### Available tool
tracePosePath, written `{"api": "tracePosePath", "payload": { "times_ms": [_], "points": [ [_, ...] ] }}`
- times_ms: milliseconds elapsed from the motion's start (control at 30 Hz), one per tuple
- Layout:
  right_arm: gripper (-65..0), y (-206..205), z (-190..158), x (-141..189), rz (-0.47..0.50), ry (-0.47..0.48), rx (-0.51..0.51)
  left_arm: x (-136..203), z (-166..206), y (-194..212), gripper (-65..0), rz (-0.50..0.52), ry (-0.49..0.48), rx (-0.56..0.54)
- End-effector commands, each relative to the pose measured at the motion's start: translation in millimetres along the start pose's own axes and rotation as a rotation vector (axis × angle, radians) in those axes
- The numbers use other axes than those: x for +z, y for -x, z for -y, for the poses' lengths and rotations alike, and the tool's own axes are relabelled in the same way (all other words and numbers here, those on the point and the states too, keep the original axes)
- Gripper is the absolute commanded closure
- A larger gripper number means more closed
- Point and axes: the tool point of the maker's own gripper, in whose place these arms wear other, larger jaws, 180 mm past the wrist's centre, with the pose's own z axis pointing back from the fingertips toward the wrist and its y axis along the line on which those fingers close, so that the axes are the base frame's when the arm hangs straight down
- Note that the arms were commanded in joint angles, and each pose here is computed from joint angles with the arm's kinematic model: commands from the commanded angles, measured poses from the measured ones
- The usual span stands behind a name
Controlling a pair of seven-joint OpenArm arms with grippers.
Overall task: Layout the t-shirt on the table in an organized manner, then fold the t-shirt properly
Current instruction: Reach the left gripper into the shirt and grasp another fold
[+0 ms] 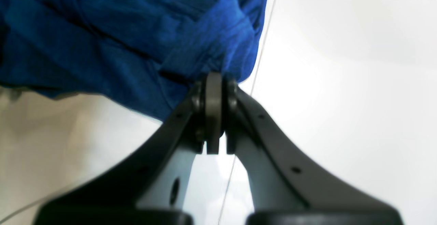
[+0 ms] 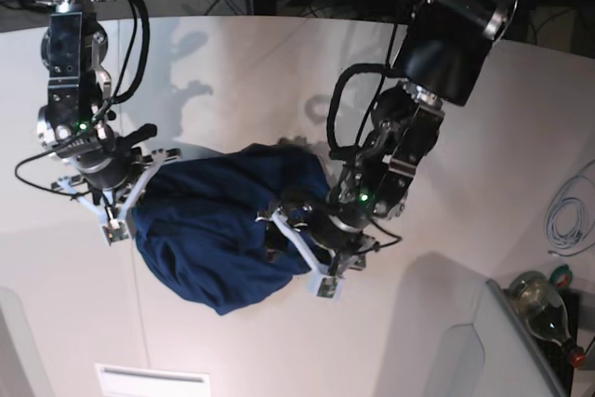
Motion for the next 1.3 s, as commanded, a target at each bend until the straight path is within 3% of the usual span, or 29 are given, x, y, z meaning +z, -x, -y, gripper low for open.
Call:
{"api": "tracePosePath", "payload": {
  "times_ms": [0,267,367,500,767,867,967,1100,1267],
  "points": [
    [-0.5,-15,5,2,0.046,0.013,0.003,-8,7,-18,-45.6,0.026,0.017,-0.033],
    [-0.5,-12,5,2,0.042,0.012,0.002,-44,27,-22,-45.6,-0.067,0.024,-0.073],
    [-0.5,-12,5,2,0.042,0.012,0.002,-49,33,-21,-45.6,-0.078,0.034,-0.067],
    [-0.5,-12,5,2,0.042,0.012,0.002,-51,54,-21,-45.6,-0.087,0.123,-0.091],
    [-0.5,-13,5,2,0.043,0.012,0.002,-54,60,2,-44.9,-0.144,0.125,-0.07],
    [-0.5,-14,5,2,0.046,0.012,0.002,-55,52,17,-37.0,-0.183,0.106,-0.056],
    [-0.5,-14,6,2,0.048,0.014,0.001,-55,50,21,-24.8,-0.192,0.103,-0.046],
    [-0.5,-11,5,2,0.042,0.012,0.001,-54,56,7,0.0,-0.155,0.118,-0.053],
    [-0.5,7,4,-9,-0.014,0.0,-0.012,-40,81,-41,0.0,-0.111,0.168,-0.1]
  ]
}}
